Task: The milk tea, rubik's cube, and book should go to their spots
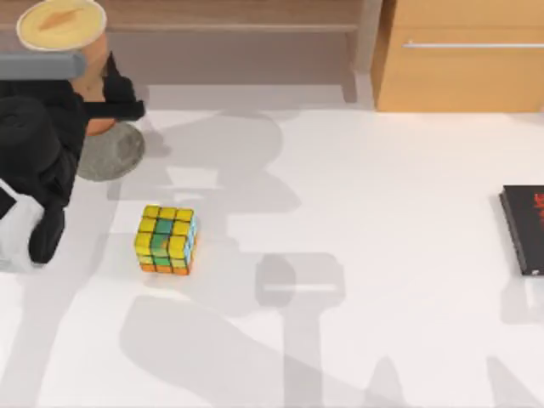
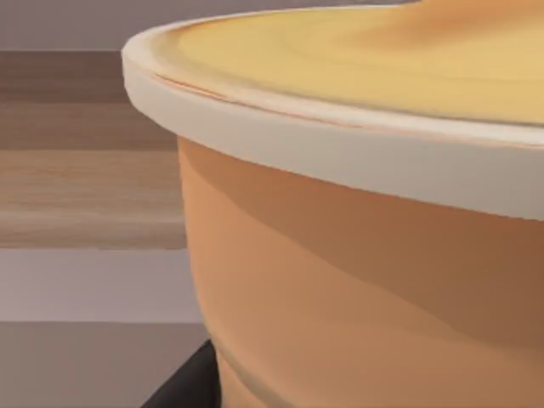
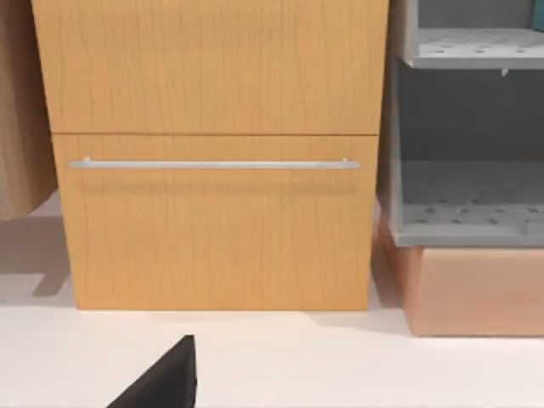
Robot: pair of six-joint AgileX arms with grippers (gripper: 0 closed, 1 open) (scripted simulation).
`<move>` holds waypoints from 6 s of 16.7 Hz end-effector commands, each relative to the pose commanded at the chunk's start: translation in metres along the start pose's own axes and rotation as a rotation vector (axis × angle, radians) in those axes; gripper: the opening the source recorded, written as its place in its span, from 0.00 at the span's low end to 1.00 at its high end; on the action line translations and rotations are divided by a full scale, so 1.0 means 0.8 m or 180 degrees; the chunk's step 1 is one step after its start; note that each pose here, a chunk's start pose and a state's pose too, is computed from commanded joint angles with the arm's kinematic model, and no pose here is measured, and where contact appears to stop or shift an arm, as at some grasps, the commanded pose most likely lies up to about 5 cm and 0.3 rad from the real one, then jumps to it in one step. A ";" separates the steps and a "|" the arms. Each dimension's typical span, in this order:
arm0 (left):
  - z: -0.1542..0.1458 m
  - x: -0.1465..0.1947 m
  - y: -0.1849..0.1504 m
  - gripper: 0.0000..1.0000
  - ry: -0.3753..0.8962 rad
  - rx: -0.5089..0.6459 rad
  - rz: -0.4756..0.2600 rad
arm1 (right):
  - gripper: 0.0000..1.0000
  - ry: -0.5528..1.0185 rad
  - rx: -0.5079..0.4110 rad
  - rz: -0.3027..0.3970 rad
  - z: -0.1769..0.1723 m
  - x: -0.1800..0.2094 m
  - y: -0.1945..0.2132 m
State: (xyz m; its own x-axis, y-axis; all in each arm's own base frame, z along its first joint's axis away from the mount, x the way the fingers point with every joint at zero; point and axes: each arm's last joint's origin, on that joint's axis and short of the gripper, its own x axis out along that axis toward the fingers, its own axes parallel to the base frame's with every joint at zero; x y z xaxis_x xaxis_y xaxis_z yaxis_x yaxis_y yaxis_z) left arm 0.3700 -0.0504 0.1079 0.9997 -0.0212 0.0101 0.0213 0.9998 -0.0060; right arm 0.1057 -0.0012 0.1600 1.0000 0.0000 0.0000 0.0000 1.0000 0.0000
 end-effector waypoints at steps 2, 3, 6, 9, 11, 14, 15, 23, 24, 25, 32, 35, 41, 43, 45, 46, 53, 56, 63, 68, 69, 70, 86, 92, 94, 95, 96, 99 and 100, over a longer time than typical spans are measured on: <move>-0.005 -0.004 -0.001 0.00 -0.0001 -0.0011 0.0000 | 1.00 0.0000 0.0000 0.0000 0.000 0.000 0.000; -0.009 -0.006 -0.001 0.00 0.0007 -0.0014 -0.0001 | 1.00 0.0000 0.0000 0.0000 0.000 0.000 0.000; -0.023 -0.008 -0.002 0.00 0.0033 -0.0015 0.0000 | 1.00 0.0000 0.0000 0.0000 0.000 0.000 0.000; -0.032 -0.002 -0.002 0.00 0.0008 -0.0009 -0.0004 | 1.00 0.0000 0.0000 0.0000 0.000 0.000 0.000; -0.036 0.001 -0.001 0.00 -0.0005 -0.0003 -0.0007 | 1.00 0.0000 0.0000 0.0000 0.000 0.000 0.000; -0.037 0.002 -0.001 0.00 0.0002 -0.0001 -0.0007 | 1.00 0.0000 0.0000 0.0000 0.000 0.000 0.000; -0.037 0.002 -0.001 0.00 0.0002 -0.0001 -0.0007 | 1.00 0.0000 0.0000 0.0000 0.000 0.000 0.000; -0.037 0.002 -0.001 0.60 0.0002 -0.0001 -0.0007 | 1.00 0.0000 0.0000 0.0000 0.000 0.000 0.000; -0.037 0.002 -0.001 0.68 0.0002 -0.0001 -0.0007 | 1.00 0.0000 0.0000 0.0000 0.000 0.000 0.000; -0.037 0.002 -0.001 0.75 0.0002 -0.0001 -0.0007 | 1.00 0.0000 0.0000 0.0000 0.000 0.000 0.000; -0.037 0.002 -0.001 1.00 0.0002 -0.0001 -0.0007 | 1.00 0.0000 0.0000 0.0000 0.000 0.000 0.000; -0.037 0.002 -0.001 1.00 0.0002 -0.0001 -0.0007 | 1.00 0.0000 0.0000 0.0000 0.000 0.000 0.000; -0.036 -0.013 -0.001 1.00 -0.0007 -0.0010 -0.0006 | 1.00 0.0000 0.0000 0.0000 0.000 0.000 0.000; -0.037 -0.027 -0.001 1.00 0.0014 -0.0003 -0.0009 | 1.00 0.0000 0.0000 0.0000 0.000 0.000 0.000; -0.037 -0.035 -0.001 1.00 0.0007 0.0000 -0.0005 | 1.00 0.0000 0.0000 0.0000 0.000 0.000 0.000; -0.037 -0.036 -0.001 1.00 0.0004 0.0000 -0.0006 | 1.00 0.0000 0.0000 0.0000 0.000 0.000 0.000; -0.022 -0.041 -0.001 1.00 0.0053 -0.0015 -0.0017 | 1.00 0.0000 0.0000 0.0000 0.000 0.000 0.000; 0.011 -0.051 0.000 1.00 0.0001 -0.0010 0.0003 | 1.00 0.0000 0.0000 0.0000 0.000 0.000 0.000; 0.025 -0.058 0.002 1.00 0.0004 -0.0001 0.0017 | 1.00 0.0000 0.0000 0.0000 0.000 0.000 0.000; 0.048 -0.035 -0.008 1.00 -0.0088 -0.0072 -0.0050 | 1.00 0.0000 0.0000 0.0000 0.000 0.000 0.000; 0.059 -0.024 -0.013 1.00 -0.0116 -0.0105 -0.0088 | 1.00 0.0000 0.0000 0.0000 0.000 0.000 0.000; 0.072 -0.011 -0.020 1.00 -0.0139 -0.0141 -0.0134 | 1.00 0.0000 0.0000 0.0000 0.000 0.000 0.000; 0.178 0.063 -0.139 1.00 0.2362 -0.0243 -0.0711 | 1.00 0.0000 0.0000 0.0000 0.000 0.000 0.000; 0.142 0.015 -0.138 1.00 0.4037 0.0074 -0.0502 | 1.00 0.0000 0.0000 0.0000 0.000 0.000 0.000; 0.133 -0.001 -0.135 1.00 0.4475 0.0176 -0.0414 | 1.00 0.0000 0.0000 0.0000 0.000 0.000 0.000; 0.129 -0.007 -0.133 1.00 0.4652 0.0219 -0.0376 | 1.00 0.0000 0.0000 0.0000 0.000 0.000 0.000; 0.125 -0.012 -0.132 1.00 0.4795 0.0255 -0.0344 | 1.00 0.0000 0.0000 0.0000 0.000 0.000 0.000; 0.120 -0.021 -0.129 1.00 0.5026 0.0314 -0.0288 | 1.00 0.0000 0.0000 0.0000 0.000 0.000 0.000; 0.120 -0.021 -0.129 1.00 0.5026 0.0314 -0.0288 | 1.00 0.0000 0.0000 0.0000 0.000 0.000 0.000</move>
State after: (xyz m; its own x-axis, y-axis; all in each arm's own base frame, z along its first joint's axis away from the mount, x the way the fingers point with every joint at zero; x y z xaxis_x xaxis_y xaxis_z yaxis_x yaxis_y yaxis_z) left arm 0.3503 -0.1529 0.2041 0.0001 -0.0001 -1.0000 0.1412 0.9900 -0.0001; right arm 0.1057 -0.0012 0.1600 1.0000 0.0000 0.0000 0.0000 1.0000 0.0000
